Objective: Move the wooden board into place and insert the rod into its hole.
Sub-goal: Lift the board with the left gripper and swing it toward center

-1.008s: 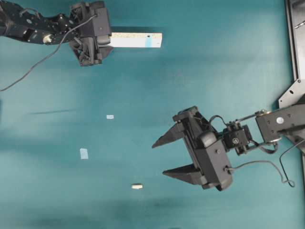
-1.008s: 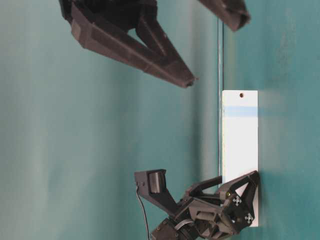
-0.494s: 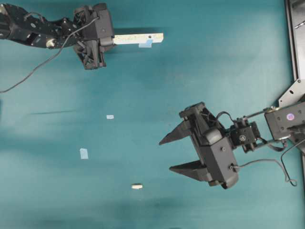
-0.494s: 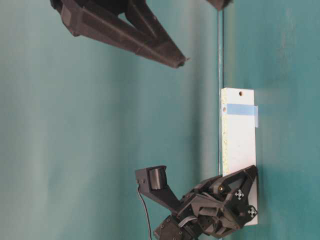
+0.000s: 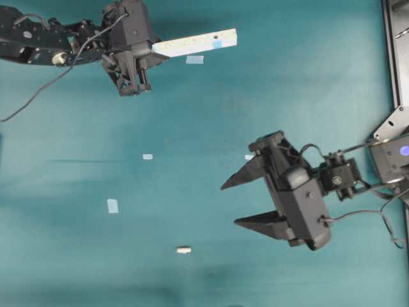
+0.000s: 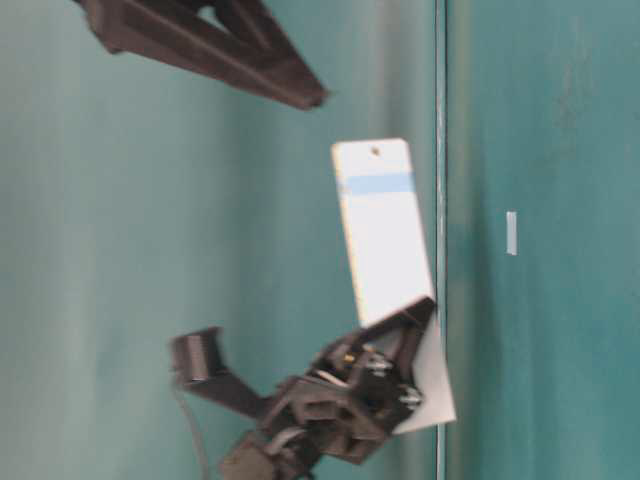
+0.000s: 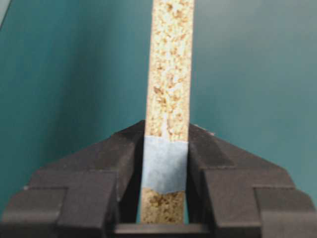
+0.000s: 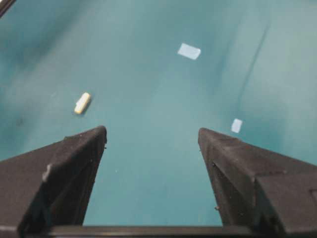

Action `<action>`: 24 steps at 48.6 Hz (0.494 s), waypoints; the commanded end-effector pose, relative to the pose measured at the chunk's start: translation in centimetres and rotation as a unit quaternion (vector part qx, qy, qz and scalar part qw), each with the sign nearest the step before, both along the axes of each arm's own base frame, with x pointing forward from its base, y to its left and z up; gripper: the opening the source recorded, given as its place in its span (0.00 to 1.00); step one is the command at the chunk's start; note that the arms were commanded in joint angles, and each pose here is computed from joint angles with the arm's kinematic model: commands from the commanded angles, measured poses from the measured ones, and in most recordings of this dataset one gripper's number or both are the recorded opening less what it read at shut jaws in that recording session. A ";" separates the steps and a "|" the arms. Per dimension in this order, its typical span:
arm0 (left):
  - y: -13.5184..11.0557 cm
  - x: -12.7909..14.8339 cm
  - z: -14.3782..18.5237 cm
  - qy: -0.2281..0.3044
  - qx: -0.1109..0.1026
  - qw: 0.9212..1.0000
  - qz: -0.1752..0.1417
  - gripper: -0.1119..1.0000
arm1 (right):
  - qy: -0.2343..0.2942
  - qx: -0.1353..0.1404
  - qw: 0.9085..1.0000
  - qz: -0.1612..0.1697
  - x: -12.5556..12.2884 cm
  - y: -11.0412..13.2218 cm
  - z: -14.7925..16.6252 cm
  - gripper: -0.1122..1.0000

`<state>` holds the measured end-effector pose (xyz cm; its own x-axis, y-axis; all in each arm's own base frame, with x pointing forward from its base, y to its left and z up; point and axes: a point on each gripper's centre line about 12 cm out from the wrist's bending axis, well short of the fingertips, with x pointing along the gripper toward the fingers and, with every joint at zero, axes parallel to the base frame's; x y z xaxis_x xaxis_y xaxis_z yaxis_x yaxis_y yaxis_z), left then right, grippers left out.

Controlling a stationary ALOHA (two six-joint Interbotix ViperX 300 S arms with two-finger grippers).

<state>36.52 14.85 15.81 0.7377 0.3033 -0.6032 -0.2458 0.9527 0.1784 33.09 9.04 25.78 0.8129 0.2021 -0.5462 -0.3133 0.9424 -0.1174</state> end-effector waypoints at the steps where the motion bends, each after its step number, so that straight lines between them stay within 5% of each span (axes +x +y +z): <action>1: -1.2 0.9 2.9 -0.034 -0.010 0.999 -0.004 0.30 | -0.021 0.004 1.000 -0.002 -0.3 -0.2 2.3 0.85; 9: -4.2 2.5 3.6 -0.045 -0.052 0.997 -0.016 0.30 | -0.009 -0.003 1.000 -0.006 -1.3 -0.6 2.9 0.85; 24: -8.9 7.5 3.0 -0.055 -0.083 0.993 -0.061 0.30 | -0.004 -0.031 0.999 -0.006 -2.3 -1.2 3.8 0.85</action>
<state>42.18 6.71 17.26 0.7933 0.1258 -0.5957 -0.1505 0.9886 0.0082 30.75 7.90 28.01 0.7967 0.1568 -0.5836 -0.3100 0.9351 -0.1720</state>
